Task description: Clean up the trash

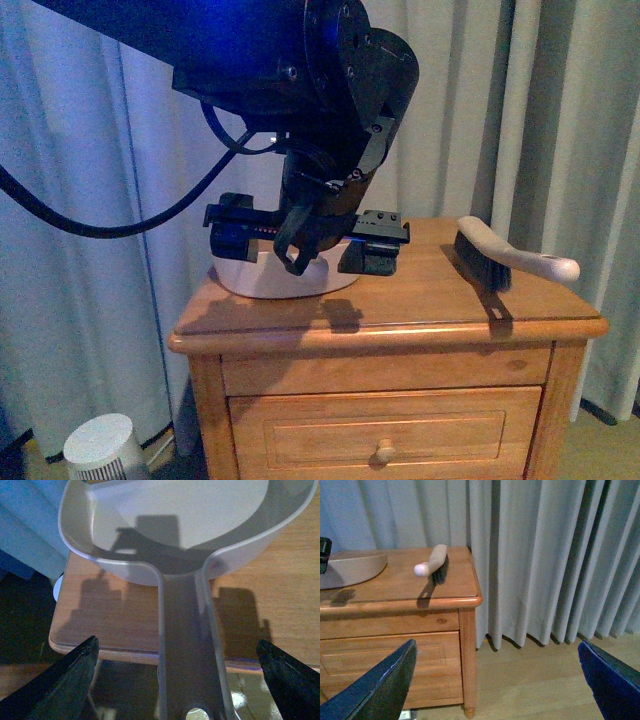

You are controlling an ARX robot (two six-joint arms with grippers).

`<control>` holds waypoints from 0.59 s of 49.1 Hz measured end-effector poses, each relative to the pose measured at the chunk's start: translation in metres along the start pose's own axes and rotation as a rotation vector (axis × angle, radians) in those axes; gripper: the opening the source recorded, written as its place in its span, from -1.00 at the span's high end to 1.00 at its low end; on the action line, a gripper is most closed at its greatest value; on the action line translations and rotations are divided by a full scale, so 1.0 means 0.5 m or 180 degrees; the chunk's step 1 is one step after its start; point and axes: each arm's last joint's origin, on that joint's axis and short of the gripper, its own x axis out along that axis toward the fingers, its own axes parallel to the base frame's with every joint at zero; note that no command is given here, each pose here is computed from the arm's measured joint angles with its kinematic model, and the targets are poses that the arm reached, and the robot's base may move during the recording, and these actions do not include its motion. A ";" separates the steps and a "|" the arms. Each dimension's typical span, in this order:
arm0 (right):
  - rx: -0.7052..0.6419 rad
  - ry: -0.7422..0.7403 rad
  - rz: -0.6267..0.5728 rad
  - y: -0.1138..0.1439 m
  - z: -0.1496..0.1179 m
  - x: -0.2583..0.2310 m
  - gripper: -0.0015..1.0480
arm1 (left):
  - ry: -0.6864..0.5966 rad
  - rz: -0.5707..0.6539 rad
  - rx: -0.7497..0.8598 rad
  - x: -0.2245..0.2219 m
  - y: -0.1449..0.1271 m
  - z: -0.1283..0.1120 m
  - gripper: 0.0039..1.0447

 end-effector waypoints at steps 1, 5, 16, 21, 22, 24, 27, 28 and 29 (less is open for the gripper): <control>0.0000 0.0000 0.0000 0.000 0.000 0.000 -0.86 | 0.0001 0.0003 0.0004 0.002 0.000 -0.002 -0.86; 0.0000 0.0000 0.0000 0.000 0.000 0.000 -0.86 | 0.0008 0.0022 0.0006 0.008 0.001 -0.008 -0.86; 0.0000 0.0000 0.0000 0.000 0.000 0.000 -0.86 | 0.0032 0.0061 0.0002 0.021 0.012 -0.011 -0.86; 0.0000 0.0000 0.0000 0.000 0.000 0.000 -0.86 | 0.0042 0.0065 0.0012 0.024 0.016 -0.011 -0.83; 0.0000 0.0000 0.0000 0.000 0.000 0.000 -0.86 | 0.0042 0.0065 0.0016 0.024 0.016 -0.011 -0.80; 0.0000 0.0000 0.0000 0.000 0.000 0.000 -0.86 | 0.0045 0.0064 0.0025 0.025 0.016 -0.011 -0.64; 0.0000 0.0000 0.0000 0.000 0.000 0.000 -0.86 | 0.0046 0.0062 0.0028 0.025 0.016 -0.011 -0.47; 0.0000 0.0000 0.0000 0.000 0.000 0.000 -0.86 | 0.0048 0.0061 0.0030 0.025 0.016 -0.011 -0.40; 0.0000 0.0000 0.0000 0.000 0.000 0.000 -0.86 | 0.0052 0.0055 0.0031 0.025 0.016 -0.012 -0.33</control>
